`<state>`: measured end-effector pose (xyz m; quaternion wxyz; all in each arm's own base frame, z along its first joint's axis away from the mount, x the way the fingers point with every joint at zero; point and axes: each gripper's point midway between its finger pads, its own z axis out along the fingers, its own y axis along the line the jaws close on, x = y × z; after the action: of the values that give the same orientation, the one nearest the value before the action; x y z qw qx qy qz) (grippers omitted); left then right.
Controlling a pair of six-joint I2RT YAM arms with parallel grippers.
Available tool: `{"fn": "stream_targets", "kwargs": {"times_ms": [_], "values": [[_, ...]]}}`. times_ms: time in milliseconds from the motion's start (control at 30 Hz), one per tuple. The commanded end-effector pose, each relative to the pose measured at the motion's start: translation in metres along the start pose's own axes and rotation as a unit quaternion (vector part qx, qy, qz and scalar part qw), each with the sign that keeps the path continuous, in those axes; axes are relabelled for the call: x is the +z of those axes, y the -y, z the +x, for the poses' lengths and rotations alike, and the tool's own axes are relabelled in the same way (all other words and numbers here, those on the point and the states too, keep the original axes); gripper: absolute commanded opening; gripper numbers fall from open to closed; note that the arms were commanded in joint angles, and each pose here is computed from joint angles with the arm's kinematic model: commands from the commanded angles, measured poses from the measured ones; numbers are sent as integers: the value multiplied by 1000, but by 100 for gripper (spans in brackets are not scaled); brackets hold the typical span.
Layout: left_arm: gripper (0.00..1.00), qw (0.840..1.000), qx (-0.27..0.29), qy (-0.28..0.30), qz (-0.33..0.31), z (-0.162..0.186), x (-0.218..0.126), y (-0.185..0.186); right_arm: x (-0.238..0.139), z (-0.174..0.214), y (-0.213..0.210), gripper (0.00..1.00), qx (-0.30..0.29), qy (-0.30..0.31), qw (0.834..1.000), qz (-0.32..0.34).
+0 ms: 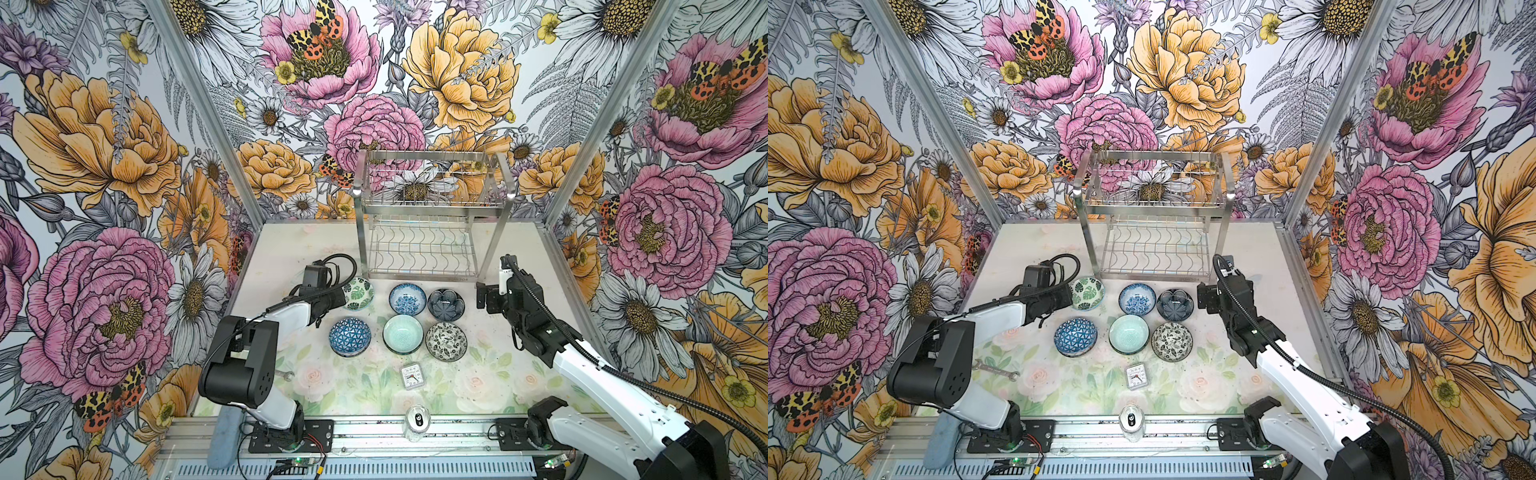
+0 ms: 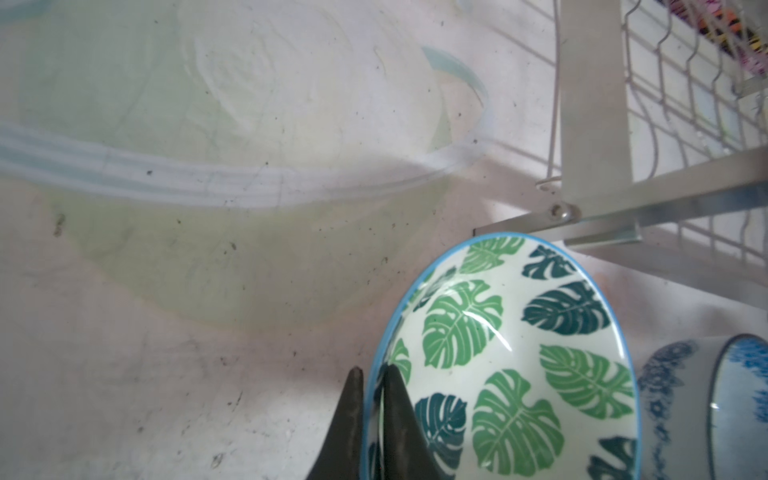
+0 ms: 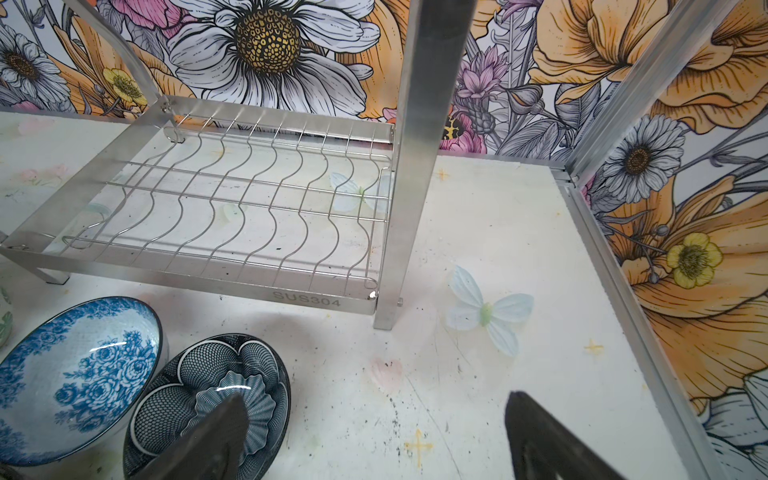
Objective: Load the bowls into the dish rack
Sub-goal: 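Grasp the green leaf bowl rim with the left gripper and lift it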
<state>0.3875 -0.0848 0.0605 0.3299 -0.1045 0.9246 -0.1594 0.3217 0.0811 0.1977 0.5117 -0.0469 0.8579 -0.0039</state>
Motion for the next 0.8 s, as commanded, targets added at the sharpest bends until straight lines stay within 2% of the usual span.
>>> {"fn": "stream_targets", "kwargs": {"times_ms": [0, 233, 433, 600, 767], "values": [[0, 1000, 2, 5, -1, -7, 2, 0, -7, -10, -1, 98, 8, 17, 1000, -6], [0, 999, 7, 37, -26, -22, -24, -5, -14, -12, 0, 99, 8, 22, 1000, -7], [0, 992, 25, 115, -35, -53, -85, 8, -24, -21, -9, 100, 10, 23, 999, -34], [0, 978, 76, 196, 15, -62, -144, 64, -59, -59, -56, 100, 22, 65, 988, -136], [0, 966, 93, 224, 86, -48, -174, 115, -81, -79, -104, 100, 14, 74, 975, -208]]}}
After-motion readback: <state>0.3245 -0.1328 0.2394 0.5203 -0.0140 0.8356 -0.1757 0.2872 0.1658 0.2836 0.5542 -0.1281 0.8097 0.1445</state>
